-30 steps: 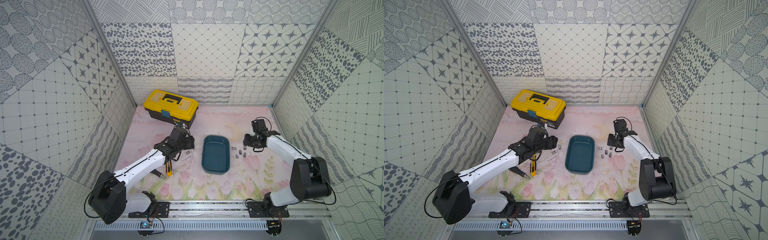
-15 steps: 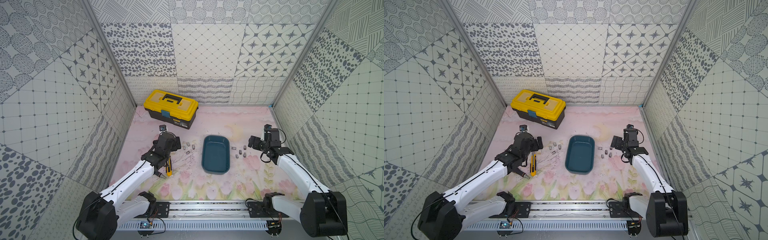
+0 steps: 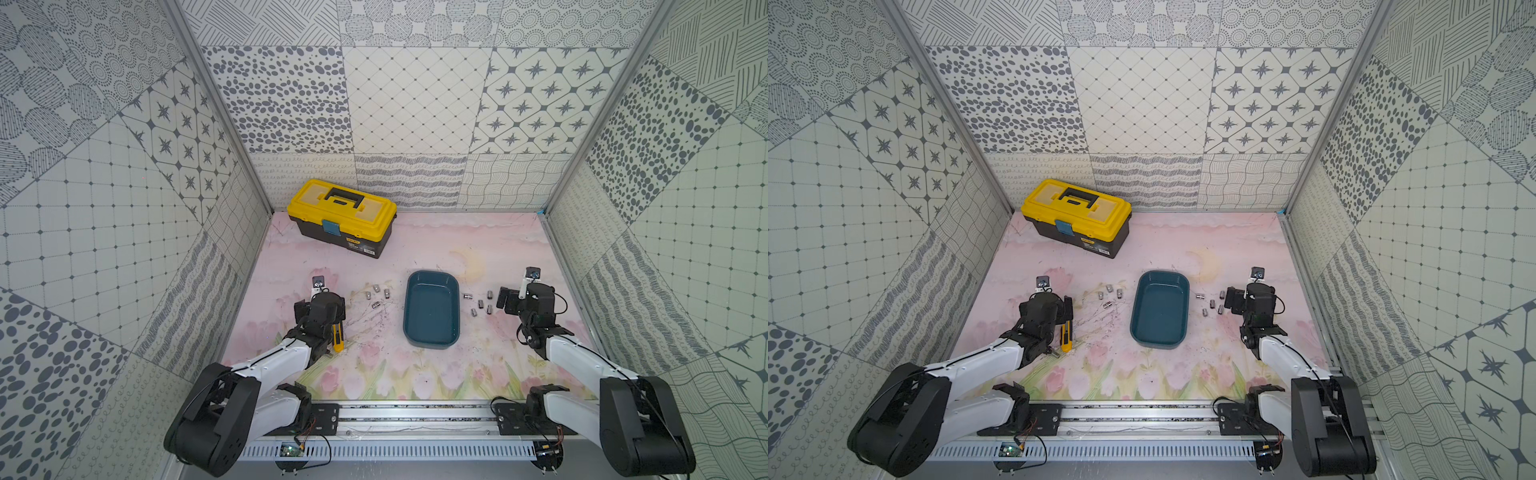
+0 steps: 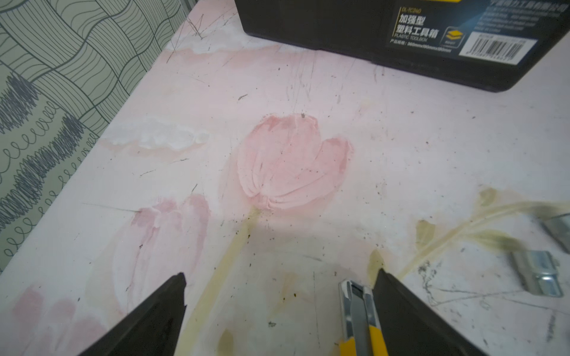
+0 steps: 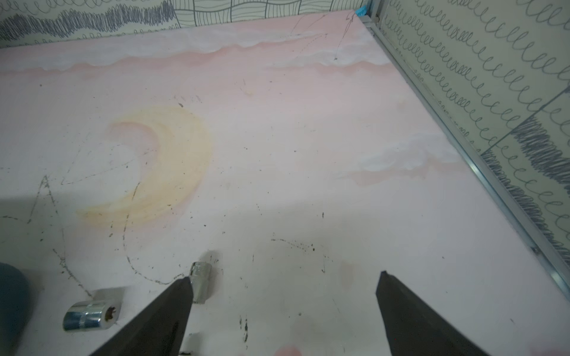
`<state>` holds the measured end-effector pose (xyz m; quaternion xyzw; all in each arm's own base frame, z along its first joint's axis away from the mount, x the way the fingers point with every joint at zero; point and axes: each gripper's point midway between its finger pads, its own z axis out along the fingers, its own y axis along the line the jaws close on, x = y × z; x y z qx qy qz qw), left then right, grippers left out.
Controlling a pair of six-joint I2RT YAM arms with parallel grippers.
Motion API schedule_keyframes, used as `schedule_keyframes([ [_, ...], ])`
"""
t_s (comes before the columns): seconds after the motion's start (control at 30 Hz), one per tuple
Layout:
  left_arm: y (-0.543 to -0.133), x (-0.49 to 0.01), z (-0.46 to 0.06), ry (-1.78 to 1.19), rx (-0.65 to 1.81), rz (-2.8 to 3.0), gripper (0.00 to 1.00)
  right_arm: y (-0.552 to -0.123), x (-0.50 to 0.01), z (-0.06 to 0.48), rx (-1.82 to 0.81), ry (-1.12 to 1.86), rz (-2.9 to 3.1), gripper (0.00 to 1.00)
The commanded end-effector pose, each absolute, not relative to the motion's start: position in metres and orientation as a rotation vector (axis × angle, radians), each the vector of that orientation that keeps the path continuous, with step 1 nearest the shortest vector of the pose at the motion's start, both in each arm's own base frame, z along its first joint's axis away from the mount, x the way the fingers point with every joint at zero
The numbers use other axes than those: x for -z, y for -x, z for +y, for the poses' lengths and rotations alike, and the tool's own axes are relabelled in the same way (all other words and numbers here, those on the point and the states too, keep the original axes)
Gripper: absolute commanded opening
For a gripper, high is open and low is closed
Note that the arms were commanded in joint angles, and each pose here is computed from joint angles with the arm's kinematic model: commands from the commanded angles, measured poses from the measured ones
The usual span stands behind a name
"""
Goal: Take out the socket from the storage box
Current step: Reset both arms
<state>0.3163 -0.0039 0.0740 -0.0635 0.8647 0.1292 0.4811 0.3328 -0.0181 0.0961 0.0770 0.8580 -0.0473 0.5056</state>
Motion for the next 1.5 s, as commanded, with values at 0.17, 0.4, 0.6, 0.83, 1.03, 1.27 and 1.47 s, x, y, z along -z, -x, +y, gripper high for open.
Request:
schedule_keyframes([
  [0.17, -0.354, -0.124, -0.027, 0.029, -0.144, 1.796, 0.99, -0.355, -0.14, -0.008, 0.073, -0.082, 1.82, 0.99],
  [0.4, -0.369, -0.119, -0.03, -0.026, -0.135, 1.835, 0.99, -0.373, -0.138, 0.007, 0.009, -0.015, 1.816, 0.99],
  [0.6, -0.374, -0.115, -0.018, 0.015, -0.101, 1.828, 0.99, -0.391, -0.127, 0.014, -0.022, 0.018, 1.817, 0.99],
  [0.83, -0.382, -0.099, -0.017, 0.0, -0.034, 1.857, 0.99, -0.399, -0.109, 0.016, -0.03, 0.021, 1.831, 0.99],
  [1.03, -0.389, -0.086, -0.02, -0.016, -0.022, 1.899, 0.99, -0.404, -0.106, -0.001, 0.039, -0.078, 1.866, 0.99],
  [1.27, -0.396, -0.083, -0.011, 0.035, -0.062, 1.934, 0.99, -0.404, -0.106, -0.001, 0.039, -0.078, 1.868, 0.99],
  [1.47, -0.396, -0.082, -0.01, 0.036, -0.063, 1.934, 0.99, -0.404, -0.105, -0.001, 0.041, -0.079, 1.869, 0.99],
])
